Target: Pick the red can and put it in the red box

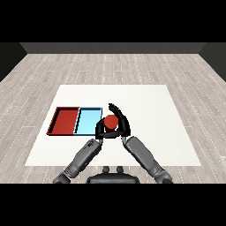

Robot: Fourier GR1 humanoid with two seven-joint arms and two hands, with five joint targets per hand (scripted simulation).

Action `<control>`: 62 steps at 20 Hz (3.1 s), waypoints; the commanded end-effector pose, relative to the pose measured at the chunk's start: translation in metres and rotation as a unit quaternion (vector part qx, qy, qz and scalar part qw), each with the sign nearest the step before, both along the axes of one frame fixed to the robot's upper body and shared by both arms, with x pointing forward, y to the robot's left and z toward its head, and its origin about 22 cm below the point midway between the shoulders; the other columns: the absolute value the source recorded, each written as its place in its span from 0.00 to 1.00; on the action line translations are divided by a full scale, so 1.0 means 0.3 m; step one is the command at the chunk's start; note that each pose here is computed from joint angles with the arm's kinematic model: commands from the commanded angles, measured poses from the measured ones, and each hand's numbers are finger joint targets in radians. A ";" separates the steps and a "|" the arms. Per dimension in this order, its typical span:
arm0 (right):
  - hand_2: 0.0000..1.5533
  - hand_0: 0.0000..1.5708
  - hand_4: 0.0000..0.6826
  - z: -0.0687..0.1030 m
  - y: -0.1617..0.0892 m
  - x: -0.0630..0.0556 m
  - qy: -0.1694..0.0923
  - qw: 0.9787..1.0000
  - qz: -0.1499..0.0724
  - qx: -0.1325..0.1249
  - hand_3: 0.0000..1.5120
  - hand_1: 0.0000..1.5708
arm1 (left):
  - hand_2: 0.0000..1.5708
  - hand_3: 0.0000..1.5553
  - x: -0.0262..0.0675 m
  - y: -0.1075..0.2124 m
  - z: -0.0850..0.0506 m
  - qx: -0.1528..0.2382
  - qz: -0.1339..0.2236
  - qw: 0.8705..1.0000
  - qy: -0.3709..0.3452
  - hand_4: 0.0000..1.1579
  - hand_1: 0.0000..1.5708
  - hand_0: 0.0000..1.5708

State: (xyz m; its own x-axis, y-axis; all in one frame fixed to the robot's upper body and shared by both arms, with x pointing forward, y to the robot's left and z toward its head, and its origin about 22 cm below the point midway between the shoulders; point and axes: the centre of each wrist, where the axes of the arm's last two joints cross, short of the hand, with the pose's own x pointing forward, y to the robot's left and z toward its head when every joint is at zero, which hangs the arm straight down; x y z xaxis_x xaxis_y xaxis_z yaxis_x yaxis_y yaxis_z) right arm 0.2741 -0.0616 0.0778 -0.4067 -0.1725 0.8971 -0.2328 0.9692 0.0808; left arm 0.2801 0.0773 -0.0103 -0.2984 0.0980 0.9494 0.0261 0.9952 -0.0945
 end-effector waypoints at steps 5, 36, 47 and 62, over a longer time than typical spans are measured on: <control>0.00 0.00 0.00 0.036 -0.100 -0.006 0.010 1.000 -0.016 -0.001 0.00 0.00 | 1.00 0.95 0.007 -0.001 0.032 0.006 0.008 1.000 -0.008 0.98 1.00 1.00; 0.00 0.00 0.00 -0.064 -0.579 -0.212 0.039 0.992 -0.111 0.043 0.00 0.00 | 0.98 0.95 0.162 0.686 0.141 0.196 0.207 0.958 0.030 0.98 1.00 1.00; 0.00 0.00 0.00 -0.130 -0.596 -0.116 0.047 0.991 -0.117 0.046 0.00 0.00 | 0.97 0.91 0.141 1.067 -0.045 0.327 0.280 0.857 0.282 0.87 1.00 1.00; 0.00 0.00 0.00 -0.214 -0.566 -0.066 0.037 0.991 -0.115 0.049 0.00 0.00 | 0.00 0.00 0.121 1.088 -0.159 0.390 0.171 0.789 0.442 0.00 0.00 0.00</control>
State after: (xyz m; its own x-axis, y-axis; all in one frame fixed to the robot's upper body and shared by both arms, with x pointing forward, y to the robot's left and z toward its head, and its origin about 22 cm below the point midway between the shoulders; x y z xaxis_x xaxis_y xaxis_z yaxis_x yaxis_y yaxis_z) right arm 0.2553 -0.2408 0.0229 -0.3717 -0.1532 0.9156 0.0190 0.9848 0.1725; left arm 0.3207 0.3968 -0.0562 0.6054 -0.5269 0.5966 -0.0936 0.6973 0.7107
